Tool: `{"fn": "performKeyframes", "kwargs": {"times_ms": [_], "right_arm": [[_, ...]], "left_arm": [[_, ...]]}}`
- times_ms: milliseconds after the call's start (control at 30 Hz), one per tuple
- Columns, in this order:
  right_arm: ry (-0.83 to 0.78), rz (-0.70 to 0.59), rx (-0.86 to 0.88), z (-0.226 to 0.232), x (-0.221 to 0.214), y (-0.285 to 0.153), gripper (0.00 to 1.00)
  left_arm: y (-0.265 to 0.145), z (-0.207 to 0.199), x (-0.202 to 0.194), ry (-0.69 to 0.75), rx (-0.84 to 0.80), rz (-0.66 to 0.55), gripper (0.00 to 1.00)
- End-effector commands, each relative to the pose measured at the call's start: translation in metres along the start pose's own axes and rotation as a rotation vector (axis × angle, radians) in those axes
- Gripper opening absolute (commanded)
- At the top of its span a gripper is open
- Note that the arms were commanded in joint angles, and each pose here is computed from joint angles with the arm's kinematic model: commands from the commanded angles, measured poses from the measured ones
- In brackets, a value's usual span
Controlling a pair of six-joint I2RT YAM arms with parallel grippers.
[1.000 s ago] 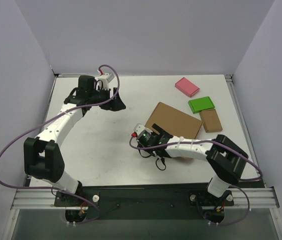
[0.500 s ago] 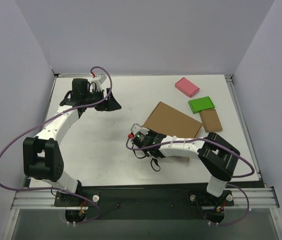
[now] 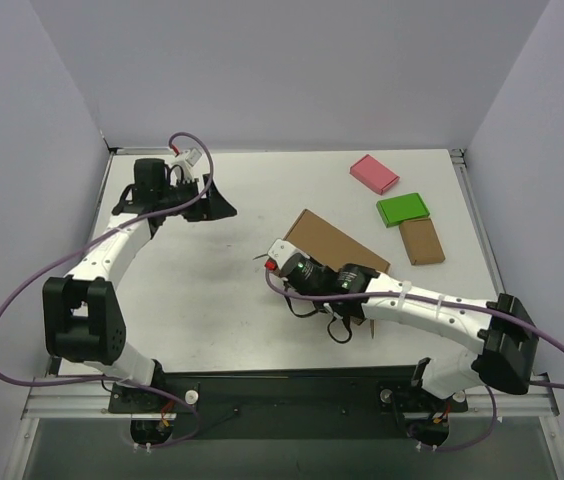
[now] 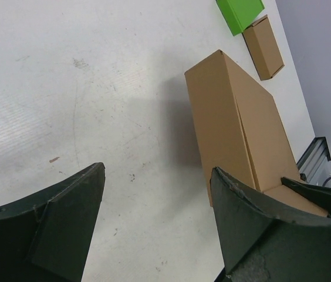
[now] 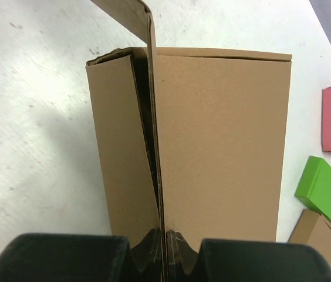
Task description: Fold the paper box
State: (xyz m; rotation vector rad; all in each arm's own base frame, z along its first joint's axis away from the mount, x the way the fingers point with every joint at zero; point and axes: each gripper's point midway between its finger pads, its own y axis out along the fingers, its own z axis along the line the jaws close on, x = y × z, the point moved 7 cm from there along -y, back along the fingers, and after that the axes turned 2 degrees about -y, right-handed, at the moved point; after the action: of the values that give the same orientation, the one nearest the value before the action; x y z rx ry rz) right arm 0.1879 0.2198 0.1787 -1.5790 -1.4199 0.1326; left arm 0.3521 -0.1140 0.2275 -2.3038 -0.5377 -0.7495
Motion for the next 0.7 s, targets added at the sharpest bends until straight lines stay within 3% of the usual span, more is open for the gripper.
{"fn": "performKeyframes", "kwargs": {"times_ms": [0, 167, 367, 533, 667], "right_arm": [[0.075, -0.034, 0.147, -0.002, 0.017, -0.033, 0.0], [0.105, -0.029, 0.218, -0.018, 0.032, -0.054, 0.0], [0.136, -0.004, 0.432, -0.034, 0.046, -0.075, 0.0], [0.176, 0.014, 0.587, -0.051, 0.049, -0.075, 0.0], [0.209, 0.032, 0.695, -0.062, 0.051, -0.069, 0.0]], "left_arm": [[-0.018, -0.022, 0.012, 0.108, -0.079, -0.078, 0.82], [-0.039, -0.04, 0.012, 0.214, -0.107, -0.149, 0.83], [-0.064, -0.076, 0.013, 0.306, -0.268, -0.23, 0.84], [-0.088, -0.104, 0.019, 0.404, -0.337, -0.292, 0.84], [-0.089, -0.117, 0.019, 0.404, -0.464, -0.273, 0.84]]}}
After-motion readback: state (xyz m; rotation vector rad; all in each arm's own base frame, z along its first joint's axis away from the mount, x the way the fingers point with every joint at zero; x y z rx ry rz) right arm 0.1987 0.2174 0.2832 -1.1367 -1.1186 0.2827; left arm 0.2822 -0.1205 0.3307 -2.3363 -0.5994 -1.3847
